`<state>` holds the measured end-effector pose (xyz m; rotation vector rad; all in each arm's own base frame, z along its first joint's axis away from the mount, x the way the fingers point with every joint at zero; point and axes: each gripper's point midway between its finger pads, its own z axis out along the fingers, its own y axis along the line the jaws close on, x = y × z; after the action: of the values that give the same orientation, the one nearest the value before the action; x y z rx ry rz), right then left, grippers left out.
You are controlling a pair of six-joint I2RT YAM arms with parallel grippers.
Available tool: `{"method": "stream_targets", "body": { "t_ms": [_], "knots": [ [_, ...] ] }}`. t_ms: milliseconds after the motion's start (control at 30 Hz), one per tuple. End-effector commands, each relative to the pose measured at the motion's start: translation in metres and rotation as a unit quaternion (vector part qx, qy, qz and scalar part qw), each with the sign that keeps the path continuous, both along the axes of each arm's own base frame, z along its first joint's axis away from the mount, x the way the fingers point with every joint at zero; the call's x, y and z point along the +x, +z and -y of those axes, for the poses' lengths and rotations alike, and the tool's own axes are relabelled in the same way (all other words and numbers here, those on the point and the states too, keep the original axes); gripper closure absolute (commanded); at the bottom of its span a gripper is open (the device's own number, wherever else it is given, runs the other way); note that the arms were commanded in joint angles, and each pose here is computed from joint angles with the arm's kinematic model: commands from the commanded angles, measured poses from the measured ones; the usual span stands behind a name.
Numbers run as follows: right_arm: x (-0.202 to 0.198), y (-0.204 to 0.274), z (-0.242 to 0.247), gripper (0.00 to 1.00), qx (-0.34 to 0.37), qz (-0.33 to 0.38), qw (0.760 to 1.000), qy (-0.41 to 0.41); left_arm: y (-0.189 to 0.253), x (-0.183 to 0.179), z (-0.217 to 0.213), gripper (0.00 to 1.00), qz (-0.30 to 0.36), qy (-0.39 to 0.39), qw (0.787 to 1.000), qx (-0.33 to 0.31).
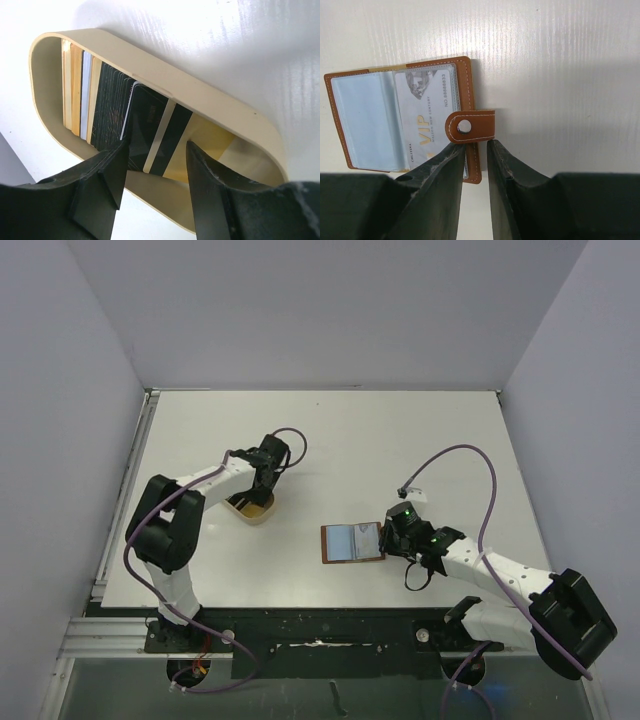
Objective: Put the credit cards into the card holder
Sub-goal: Adjust the credit card in the storage box.
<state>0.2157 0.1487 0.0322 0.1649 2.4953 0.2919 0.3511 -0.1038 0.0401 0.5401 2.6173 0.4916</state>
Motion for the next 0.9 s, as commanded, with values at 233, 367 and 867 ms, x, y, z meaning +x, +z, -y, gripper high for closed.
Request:
{"method": "stream_targets", "body": {
  "t_ms": [233,367,867],
  "knots": [
    [0.014,0.016,-0.006,0.74,0.015,0.028,1.0,-0.003,0.011,0.016,-0.001,0.53,0.023,0.014,1.0,0.001],
    [0.015,0.023,-0.007,0.74,0.021,0.033,0.999,-0.005,0.019,0.015,0.017,0.51,0.025,0.015,0.998,-0.059],
    [0.018,0.047,-0.013,0.72,0.042,0.047,0.998,-0.006,0.037,-0.011,0.074,0.53,-0.006,0.042,0.96,-0.275]
  ]
}}
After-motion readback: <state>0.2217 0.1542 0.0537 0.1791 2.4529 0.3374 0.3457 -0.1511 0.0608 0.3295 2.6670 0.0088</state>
